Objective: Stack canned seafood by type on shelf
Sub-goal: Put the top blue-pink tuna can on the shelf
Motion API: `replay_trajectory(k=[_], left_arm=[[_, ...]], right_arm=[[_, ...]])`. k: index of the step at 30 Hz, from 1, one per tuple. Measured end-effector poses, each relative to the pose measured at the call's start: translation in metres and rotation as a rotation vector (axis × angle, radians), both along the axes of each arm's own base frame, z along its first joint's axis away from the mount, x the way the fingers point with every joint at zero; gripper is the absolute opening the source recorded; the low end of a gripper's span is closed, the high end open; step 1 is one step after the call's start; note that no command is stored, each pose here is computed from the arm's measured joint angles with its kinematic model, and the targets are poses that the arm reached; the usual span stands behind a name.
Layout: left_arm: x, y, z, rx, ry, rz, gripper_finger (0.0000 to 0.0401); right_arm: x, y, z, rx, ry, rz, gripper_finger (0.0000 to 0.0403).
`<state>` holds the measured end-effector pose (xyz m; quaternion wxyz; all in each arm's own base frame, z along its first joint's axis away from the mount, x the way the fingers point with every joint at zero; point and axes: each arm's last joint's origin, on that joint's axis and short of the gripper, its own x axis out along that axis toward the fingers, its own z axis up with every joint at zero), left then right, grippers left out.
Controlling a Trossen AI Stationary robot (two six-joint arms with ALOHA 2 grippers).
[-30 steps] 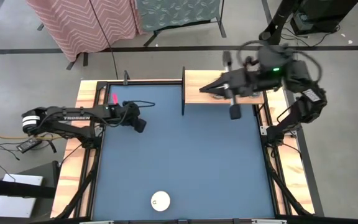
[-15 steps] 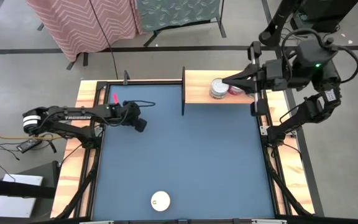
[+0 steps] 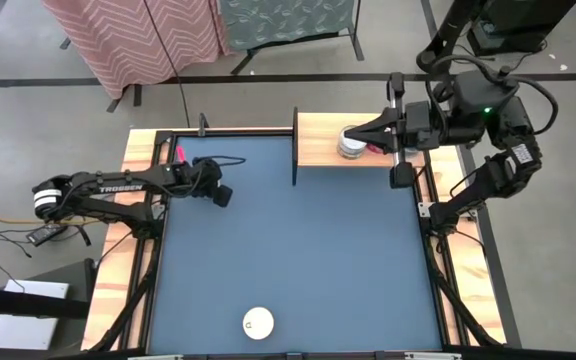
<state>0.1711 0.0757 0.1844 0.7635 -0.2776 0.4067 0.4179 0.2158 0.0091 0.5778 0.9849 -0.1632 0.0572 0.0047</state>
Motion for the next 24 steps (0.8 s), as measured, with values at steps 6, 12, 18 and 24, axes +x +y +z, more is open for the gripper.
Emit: replay_trajectory(k=[6, 12, 18, 24], left_arm=[[-0.001, 0.002, 0.000, -0.009, 0.011, -0.019, 0.0004], [-0.002, 0.002, -0.001, -0.021, 0.009, -0.036, 0.0004], [-0.005, -0.001, -0.016, -0.061, -0.019, -0.023, 0.0004], [-0.006, -0.003, -0.029, -0.105, -0.114, -0.008, 0.0004]], right_arm=[[0.001, 0.000, 0.000, -0.002, 0.003, 0.000, 0.0005], [0.001, 0.000, 0.000, -0.003, 0.003, 0.001, 0.0005], [0.001, 0.000, 0.000, -0.016, 0.003, 0.002, 0.0006], [0.001, 0.000, 0.000, -0.021, 0.003, 0.003, 0.0006]])
